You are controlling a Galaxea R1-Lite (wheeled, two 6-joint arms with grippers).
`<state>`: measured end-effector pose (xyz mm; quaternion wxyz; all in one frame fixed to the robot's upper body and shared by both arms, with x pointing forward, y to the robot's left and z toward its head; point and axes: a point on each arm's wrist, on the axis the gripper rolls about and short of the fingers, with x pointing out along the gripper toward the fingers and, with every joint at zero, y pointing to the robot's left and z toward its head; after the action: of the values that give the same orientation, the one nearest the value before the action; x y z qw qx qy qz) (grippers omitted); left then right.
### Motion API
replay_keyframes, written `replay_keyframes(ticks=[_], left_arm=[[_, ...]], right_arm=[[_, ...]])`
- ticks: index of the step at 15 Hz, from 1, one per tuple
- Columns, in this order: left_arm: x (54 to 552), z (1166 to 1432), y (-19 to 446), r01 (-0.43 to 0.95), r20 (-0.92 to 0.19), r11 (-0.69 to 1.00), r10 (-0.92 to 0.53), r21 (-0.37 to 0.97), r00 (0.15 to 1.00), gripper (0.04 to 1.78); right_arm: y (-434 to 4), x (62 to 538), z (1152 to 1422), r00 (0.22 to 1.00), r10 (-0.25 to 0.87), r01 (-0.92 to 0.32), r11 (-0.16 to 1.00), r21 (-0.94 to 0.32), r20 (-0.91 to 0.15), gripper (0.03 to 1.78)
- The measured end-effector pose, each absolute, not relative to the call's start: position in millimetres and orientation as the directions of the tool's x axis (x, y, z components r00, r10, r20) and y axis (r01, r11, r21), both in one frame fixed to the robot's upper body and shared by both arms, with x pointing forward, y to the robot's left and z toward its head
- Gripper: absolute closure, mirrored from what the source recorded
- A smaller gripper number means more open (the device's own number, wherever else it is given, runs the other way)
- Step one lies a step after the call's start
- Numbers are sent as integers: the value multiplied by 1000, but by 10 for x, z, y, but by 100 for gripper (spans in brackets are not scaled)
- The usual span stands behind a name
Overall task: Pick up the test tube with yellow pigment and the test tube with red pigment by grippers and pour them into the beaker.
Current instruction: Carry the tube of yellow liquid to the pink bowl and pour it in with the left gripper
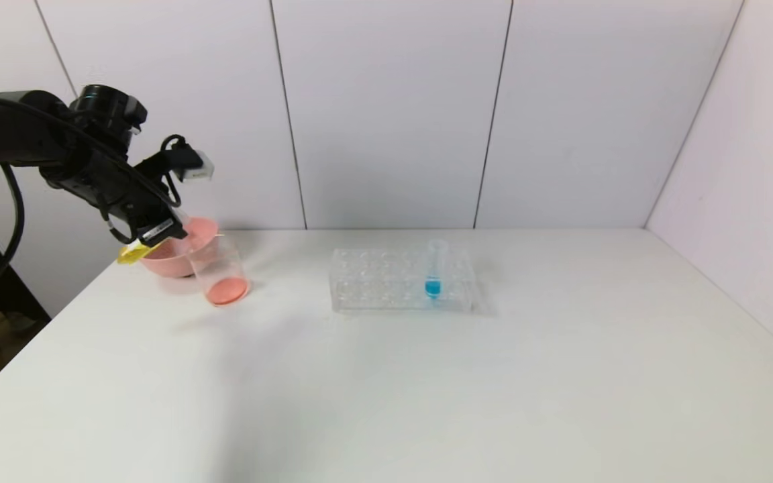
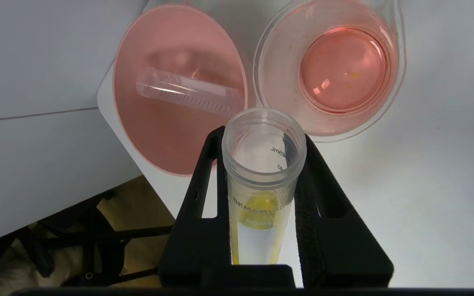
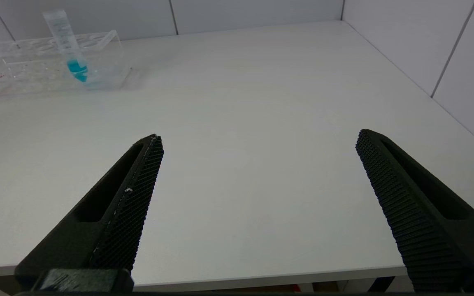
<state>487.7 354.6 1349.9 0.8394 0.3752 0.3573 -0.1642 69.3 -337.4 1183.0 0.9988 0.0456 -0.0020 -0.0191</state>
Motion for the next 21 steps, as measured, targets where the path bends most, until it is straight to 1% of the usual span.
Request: replay_keyframes(ticks=[7,12,16,21], left_arm=[[4960,13481,3290,547,-717,574,103,609,689,137],[4973,13479,3220,554,-709,514,166,655,686,137],[4926,13443,3204,582,-734,474,241,660,635,137],[4896,13400,3066,610,-743,432,293,665,602,137]], right_arm=[[-3374,692,11829,999,-38,38,995,92,2,10],[-3374,692,11830,999,-38,38,995,92,3,10],[-3374,693,11830,999,-38,38,995,92,2,10],[-3374,693,11830,999,-38,38,995,92,2,10]])
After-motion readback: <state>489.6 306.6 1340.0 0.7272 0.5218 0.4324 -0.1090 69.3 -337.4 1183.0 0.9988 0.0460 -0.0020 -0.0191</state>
